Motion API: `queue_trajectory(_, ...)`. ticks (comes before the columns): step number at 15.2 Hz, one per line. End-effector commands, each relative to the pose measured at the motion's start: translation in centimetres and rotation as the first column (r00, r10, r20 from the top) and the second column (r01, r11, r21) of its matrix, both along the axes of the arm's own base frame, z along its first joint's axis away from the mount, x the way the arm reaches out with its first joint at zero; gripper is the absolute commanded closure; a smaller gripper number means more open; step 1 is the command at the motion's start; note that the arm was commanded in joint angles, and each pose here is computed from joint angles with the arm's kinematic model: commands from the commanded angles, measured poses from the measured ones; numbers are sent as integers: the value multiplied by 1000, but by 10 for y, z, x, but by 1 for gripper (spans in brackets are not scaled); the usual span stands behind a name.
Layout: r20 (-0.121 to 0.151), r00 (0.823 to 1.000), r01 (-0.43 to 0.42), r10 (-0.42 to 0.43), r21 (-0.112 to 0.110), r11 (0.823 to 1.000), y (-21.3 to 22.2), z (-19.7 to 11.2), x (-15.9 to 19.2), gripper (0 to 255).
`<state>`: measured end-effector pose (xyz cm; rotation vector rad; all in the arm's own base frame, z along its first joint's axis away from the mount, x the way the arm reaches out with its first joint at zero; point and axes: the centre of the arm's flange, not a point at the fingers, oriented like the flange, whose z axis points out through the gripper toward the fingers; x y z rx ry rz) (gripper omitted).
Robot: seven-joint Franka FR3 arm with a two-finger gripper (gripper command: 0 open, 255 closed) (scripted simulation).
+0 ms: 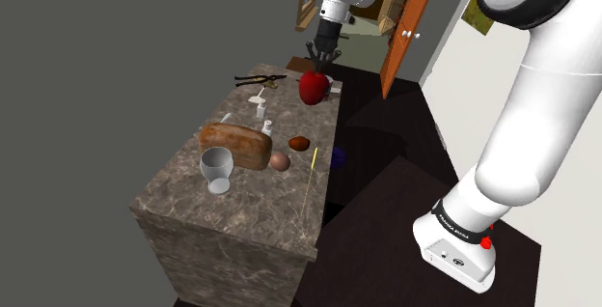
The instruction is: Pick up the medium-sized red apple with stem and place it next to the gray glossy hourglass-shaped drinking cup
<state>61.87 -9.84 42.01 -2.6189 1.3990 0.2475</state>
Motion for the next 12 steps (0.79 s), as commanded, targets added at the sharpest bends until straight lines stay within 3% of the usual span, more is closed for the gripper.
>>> queue_trajectory(1,0,1000,1,-1,-1,1000,23,-2,-11,255)
queue_trajectory(12,0,1000,1,-1,-1,1000,151,-1,-81,255)
